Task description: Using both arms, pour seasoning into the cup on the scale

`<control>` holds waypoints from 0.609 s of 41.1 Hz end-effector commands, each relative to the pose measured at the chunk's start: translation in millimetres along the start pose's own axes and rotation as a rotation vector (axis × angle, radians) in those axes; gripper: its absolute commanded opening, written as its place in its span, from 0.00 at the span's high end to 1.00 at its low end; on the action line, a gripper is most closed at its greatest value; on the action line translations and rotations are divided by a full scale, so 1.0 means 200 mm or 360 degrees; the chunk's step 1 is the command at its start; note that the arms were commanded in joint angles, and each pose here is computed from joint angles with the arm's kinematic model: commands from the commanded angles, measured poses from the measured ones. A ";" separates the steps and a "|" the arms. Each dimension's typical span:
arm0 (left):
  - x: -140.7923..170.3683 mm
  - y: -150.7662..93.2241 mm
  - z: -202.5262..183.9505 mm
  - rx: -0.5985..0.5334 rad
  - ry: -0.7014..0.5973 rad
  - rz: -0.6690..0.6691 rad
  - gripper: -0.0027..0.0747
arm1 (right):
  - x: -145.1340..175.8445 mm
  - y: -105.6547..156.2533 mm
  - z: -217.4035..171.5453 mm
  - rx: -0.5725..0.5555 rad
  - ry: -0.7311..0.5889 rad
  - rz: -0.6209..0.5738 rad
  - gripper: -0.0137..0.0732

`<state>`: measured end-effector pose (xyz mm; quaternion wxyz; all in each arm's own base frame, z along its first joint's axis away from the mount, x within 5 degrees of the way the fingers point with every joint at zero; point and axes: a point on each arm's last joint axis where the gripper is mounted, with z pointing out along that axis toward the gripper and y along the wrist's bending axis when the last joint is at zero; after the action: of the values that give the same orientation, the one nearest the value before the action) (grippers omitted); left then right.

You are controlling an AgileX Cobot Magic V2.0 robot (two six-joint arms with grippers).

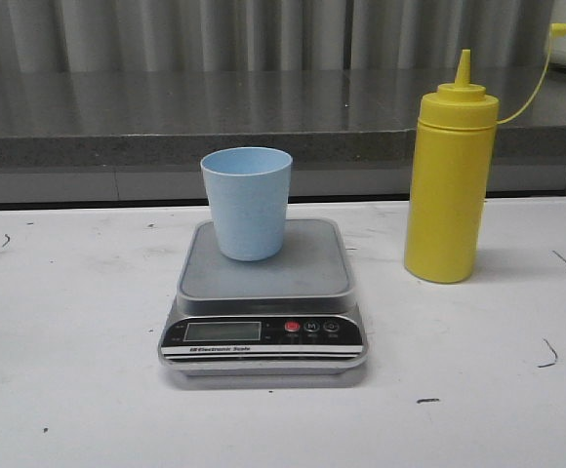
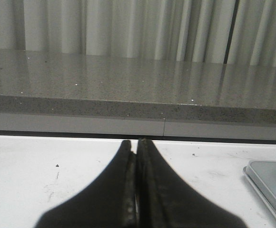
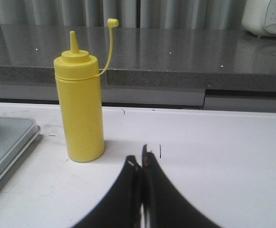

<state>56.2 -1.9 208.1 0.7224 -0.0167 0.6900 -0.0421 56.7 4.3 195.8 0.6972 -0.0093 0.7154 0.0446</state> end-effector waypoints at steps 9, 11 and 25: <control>0.00 0.00 0.00 0.0009 -0.0126 -0.0027 0.99 | -0.05 0.00 -0.01 -0.0002 -0.0173 0.0004 0.98; 0.00 0.00 0.00 0.0009 -0.0126 -0.0027 0.99 | -0.05 0.00 -0.01 0.0002 -0.0173 0.0004 0.98; 0.00 0.00 0.00 0.0009 -0.0126 -0.0027 0.99 | -0.05 0.00 -0.01 0.0013 -0.0173 0.0004 0.98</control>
<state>56.2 -1.9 208.1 0.7224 -0.0167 0.6900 -0.0421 56.7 4.1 195.8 0.6973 -0.0075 0.7155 0.0432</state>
